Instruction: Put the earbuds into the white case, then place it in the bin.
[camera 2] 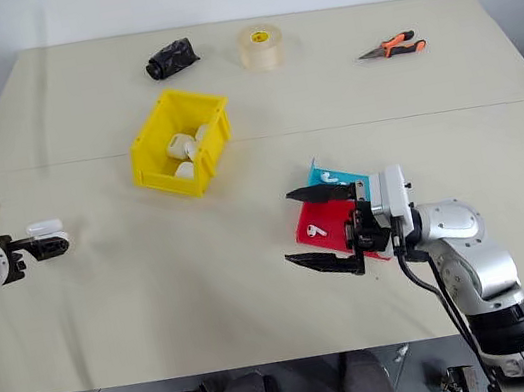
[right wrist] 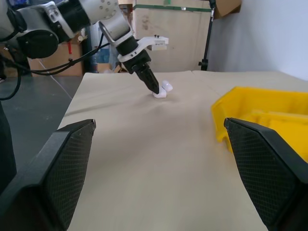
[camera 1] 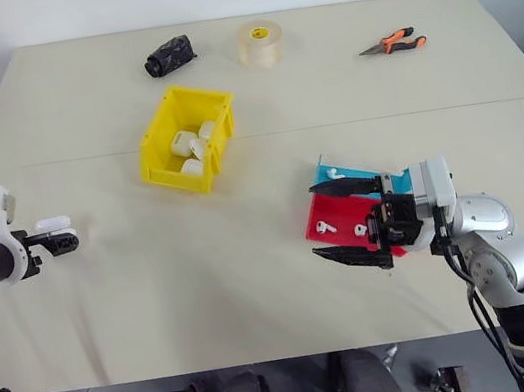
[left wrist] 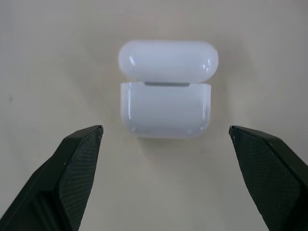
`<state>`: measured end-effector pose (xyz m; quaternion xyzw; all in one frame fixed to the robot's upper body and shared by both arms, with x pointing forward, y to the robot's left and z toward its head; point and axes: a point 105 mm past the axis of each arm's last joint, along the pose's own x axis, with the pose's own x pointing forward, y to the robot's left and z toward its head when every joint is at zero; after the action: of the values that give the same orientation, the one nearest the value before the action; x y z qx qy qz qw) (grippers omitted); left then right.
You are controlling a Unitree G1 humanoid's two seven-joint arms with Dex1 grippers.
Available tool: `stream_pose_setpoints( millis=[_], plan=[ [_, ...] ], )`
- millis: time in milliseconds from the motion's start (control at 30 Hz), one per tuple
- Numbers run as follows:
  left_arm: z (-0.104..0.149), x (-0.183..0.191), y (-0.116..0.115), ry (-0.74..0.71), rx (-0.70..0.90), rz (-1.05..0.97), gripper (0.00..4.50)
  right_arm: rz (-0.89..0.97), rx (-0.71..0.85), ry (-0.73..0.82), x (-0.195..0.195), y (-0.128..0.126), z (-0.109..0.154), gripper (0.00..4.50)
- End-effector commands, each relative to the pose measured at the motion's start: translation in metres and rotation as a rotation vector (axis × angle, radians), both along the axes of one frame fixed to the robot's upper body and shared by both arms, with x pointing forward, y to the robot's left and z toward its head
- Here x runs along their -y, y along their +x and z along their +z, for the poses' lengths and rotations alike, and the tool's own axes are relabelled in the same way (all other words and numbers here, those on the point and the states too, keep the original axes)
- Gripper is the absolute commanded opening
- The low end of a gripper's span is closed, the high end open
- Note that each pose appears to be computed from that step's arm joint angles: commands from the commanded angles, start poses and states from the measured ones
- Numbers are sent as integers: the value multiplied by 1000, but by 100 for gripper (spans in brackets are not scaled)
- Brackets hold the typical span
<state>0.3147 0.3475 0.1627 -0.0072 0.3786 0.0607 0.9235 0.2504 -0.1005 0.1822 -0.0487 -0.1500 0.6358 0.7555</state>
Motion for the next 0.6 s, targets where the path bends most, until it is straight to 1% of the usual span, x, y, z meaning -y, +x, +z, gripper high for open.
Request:
stream_pose_setpoints(
  millis=[33,300,600],
  plan=[
    [8,-4,6,33,14,-17,448,11,31,22,-3,-9,8,450],
    [-1,-1,20,27,8,-24,448,-5,31,25,-2,-11,7,450],
    [-17,7,23,3,-5,-46,448,-18,26,26,-1,-12,4,450]
  ],
)
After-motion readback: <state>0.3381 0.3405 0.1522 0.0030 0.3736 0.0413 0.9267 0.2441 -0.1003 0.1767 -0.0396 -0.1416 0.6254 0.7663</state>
